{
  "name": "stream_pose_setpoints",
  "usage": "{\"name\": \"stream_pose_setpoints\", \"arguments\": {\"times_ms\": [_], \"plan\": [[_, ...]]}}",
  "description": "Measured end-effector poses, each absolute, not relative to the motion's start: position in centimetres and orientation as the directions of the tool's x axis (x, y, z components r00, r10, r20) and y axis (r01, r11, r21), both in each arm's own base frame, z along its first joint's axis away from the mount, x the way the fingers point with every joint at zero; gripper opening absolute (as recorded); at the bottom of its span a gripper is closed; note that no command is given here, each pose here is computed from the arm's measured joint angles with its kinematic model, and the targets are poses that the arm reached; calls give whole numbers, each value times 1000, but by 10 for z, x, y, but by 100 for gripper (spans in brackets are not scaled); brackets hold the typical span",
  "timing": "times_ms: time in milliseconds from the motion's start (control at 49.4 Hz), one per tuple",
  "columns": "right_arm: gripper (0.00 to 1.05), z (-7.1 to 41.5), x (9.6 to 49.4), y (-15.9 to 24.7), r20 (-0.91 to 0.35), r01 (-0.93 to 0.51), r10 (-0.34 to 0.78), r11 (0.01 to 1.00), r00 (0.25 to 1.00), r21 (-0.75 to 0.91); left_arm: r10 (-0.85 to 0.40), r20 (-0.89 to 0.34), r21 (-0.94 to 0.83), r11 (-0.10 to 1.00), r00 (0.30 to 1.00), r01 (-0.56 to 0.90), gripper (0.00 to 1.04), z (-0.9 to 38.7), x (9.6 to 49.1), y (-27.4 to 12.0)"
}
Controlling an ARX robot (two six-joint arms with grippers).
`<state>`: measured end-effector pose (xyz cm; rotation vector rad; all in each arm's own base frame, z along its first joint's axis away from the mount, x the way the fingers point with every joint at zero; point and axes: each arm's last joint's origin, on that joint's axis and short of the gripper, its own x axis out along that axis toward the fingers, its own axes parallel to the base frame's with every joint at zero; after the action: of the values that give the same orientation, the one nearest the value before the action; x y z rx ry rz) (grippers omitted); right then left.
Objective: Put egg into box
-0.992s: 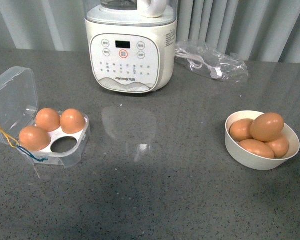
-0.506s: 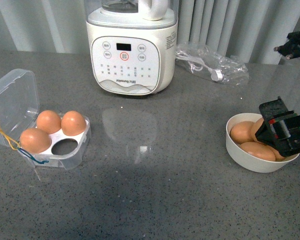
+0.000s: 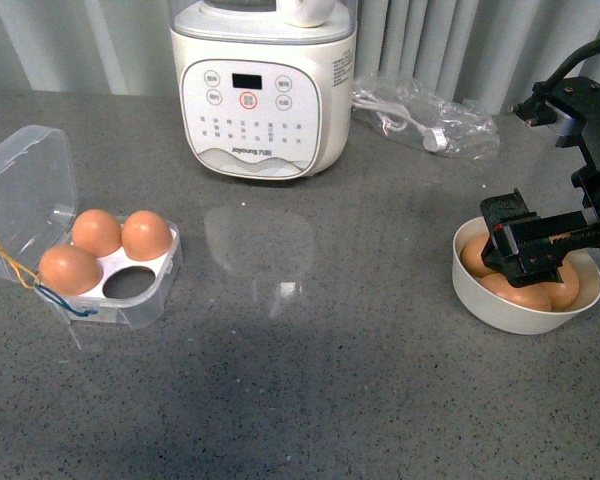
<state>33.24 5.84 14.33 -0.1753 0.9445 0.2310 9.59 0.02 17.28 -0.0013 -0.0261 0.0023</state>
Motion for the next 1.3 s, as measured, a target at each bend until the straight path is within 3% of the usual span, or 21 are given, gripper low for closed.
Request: {"name": "stream_pose_setpoints", "arguments": {"times_ms": [364,607,749,952,1154,1296], "plan": [[45,140,338,57,-811,-258,101,964,577,-63,2,26,-1,1000,1000,-2,98,173,96,0],[44,160,331,65,-765,-310,117,944,634,-113,2,26,-1,1000,1000,-2,98,173,96,0],[44,195,315,94,-685,-482,300,872,664,-85,2,26,-2,1000,1000,-2,98,173,96,0],[44,191,309,141,-638,-701,518,712,570,-48,2,26,-1,1000,1000,-2,98,173,96,0],[44,183,317,182,-621,-787,603,616,500,-36,2,26,-1,1000,1000,-2,98,173,96,0],[44,171,323,222,-647,-856,646,516,404,-19,2,26,-2,1000,1000,-2,98,173,96,0]]}}
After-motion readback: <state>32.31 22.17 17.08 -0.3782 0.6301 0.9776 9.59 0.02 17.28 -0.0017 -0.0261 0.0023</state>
